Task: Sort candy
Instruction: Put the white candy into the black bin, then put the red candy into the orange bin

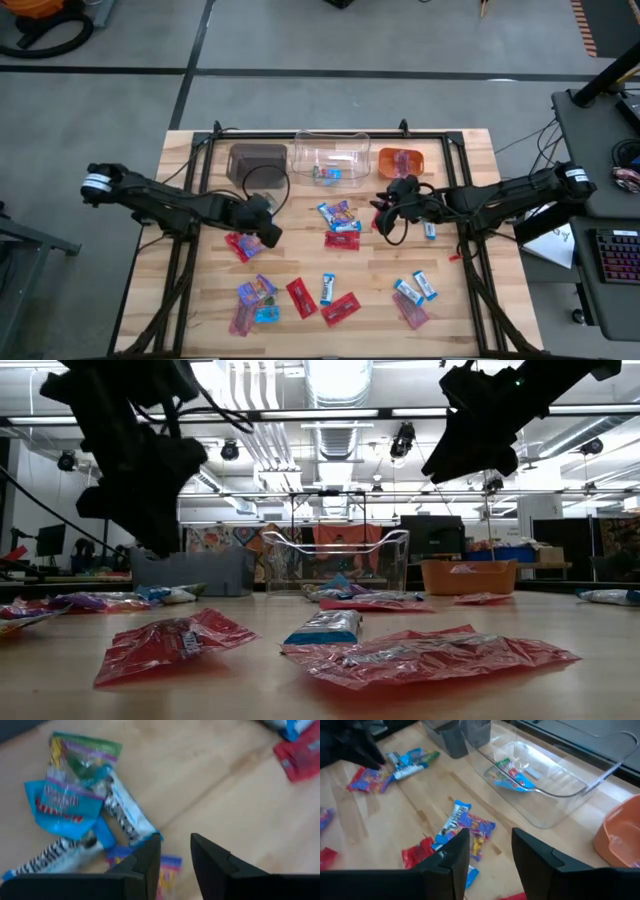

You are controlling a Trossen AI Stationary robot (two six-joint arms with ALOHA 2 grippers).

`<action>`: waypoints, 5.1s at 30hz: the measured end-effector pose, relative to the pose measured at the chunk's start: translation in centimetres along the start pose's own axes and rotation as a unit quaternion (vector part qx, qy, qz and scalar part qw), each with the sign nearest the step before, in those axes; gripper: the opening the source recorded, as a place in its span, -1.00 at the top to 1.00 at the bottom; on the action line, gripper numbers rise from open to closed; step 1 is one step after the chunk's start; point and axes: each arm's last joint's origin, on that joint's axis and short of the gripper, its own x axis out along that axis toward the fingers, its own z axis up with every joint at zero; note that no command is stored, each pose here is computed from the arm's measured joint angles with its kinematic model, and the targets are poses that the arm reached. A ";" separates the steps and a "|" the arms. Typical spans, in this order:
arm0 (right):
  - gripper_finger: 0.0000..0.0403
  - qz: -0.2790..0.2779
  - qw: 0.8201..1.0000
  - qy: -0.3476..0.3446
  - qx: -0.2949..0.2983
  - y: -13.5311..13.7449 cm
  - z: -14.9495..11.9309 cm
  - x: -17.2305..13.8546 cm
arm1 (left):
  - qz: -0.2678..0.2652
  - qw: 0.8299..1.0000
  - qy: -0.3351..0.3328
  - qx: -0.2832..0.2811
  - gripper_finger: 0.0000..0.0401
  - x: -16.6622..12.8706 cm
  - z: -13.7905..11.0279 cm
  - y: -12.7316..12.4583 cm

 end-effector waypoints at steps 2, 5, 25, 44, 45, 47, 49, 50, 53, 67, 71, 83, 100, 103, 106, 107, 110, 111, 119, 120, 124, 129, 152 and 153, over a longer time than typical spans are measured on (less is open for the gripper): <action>0.27 0.002 1.000 -0.003 0.000 0.0 0.1 0.0 | 0.006 1.000 -0.012 -0.001 0.47 0.6 0.1 -0.2; 0.23 0.002 1.000 -0.003 -0.001 0.0 0.1 0.0 | 0.037 0.999 -0.027 0.007 0.41 1.7 0.1 -0.4; 0.23 0.004 1.000 -0.001 0.000 0.1 0.0 0.0 | 0.118 0.993 -0.003 0.026 0.52 6.2 0.2 -1.1; 0.26 0.004 1.000 -0.001 0.001 0.0 0.0 0.0 | 0.058 0.995 0.030 0.075 0.96 4.7 0.7 -3.3; 0.25 0.004 1.000 -0.001 0.002 0.0 0.0 0.0 | 0.058 0.995 0.033 0.075 0.95 4.5 0.8 -3.5; 0.24 0.004 1.000 -0.001 0.003 0.0 0.0 0.0 | 0.064 0.994 0.040 0.077 0.91 4.1 1.1 -3.7; 0.24 0.004 1.000 -0.001 0.003 0.0 0.0 0.0 | 0.070 0.994 0.042 0.079 0.86 3.8 1.2 -3.8; 0.24 0.004 1.000 -0.001 0.003 0.0 0.0 0.0 | 0.073 0.993 0.042 0.080 0.82 3.8 1.3 -3.8; 0.25 0.004 1.000 -0.001 0.003 0.0 0.0 0.0 | 0.080 0.993 0.041 0.082 0.69 3.9 1.2 -3.7; 0.22 0.008 1.000 -0.003 0.006 0.1 0.1 0.0 | 0.130 0.986 0.033 0.103 0.12 6.9 0.4 -3.6; 0.23 0.008 1.000 -0.004 0.006 0.1 0.1 0.0 | 0.129 0.986 0.033 0.104 0.26 7.2 0.4 -3.7; 0.24 0.008 1.000 -0.004 0.006 0.1 0.1 0.0 | 0.078 0.986 0.044 0.137 0.93 5.3 1.1 -4.5; 0.26 0.009 1.000 -0.004 0.014 0.1 0.1 0.0 | 0.080 0.980 -0.088 0.159 0.95 -4.4 8.3 0.5; 0.27 0.008 1.000 -0.003 0.017 0.1 0.1 0.0 | 0.121 0.978 -0.108 0.128 0.95 -4.8 10.1 2.9; 0.29 0.008 1.000 -0.003 0.019 0.1 0.1 0.0 | 0.158 0.977 -0.109 0.090 0.95 -4.4 11.8 5.5; 0.30 0.008 1.000 -0.003 0.020 0.1 0.1 0.0 | 0.172 0.977 -0.106 0.075 0.96 -4.2 12.3 6.3; 0.32 0.008 1.000 -0.002 0.024 0.1 0.1 0.0 | 0.212 0.973 -0.086 0.026 0.96 -2.9 13.3 8.9; 0.32 0.008 1.000 -0.003 0.024 0.1 0.1 0.0 | 0.222 0.972 -0.078 0.009 0.96 -2.4 13.5 9.5; 0.32 0.008 1.000 -0.003 0.024 0.1 0.1 0.0 | 0.251 0.967 -0.035 -0.022 0.86 0.9 14.1 10.4; 0.32 0.008 1.000 -0.003 0.024 0.1 0.1 0.0 | 0.253 0.967 -0.031 -0.021 0.85 1.1 14.2 10.4; 0.32 0.008 1.000 -0.003 0.023 0.1 0.1 0.0 | 0.258 0.966 -0.022 -0.023 0.77 1.7 14.2 10.4; 0.32 0.008 1.000 -0.003 0.023 0.1 0.1 0.0 | 0.259 0.965 -0.019 -0.022 0.63 1.8 14.2 10.4; 0.32 0.036 0.998 0.019 0.056 0.3 0.0 0.0 | 0.189 0.979 -0.051 0.053 0.27 -1.6 12.1 6.6; 0.32 0.038 0.997 0.020 0.062 0.3 0.0 0.0 | 0.175 0.981 -0.062 0.065 0.27 -2.1 11.8 5.9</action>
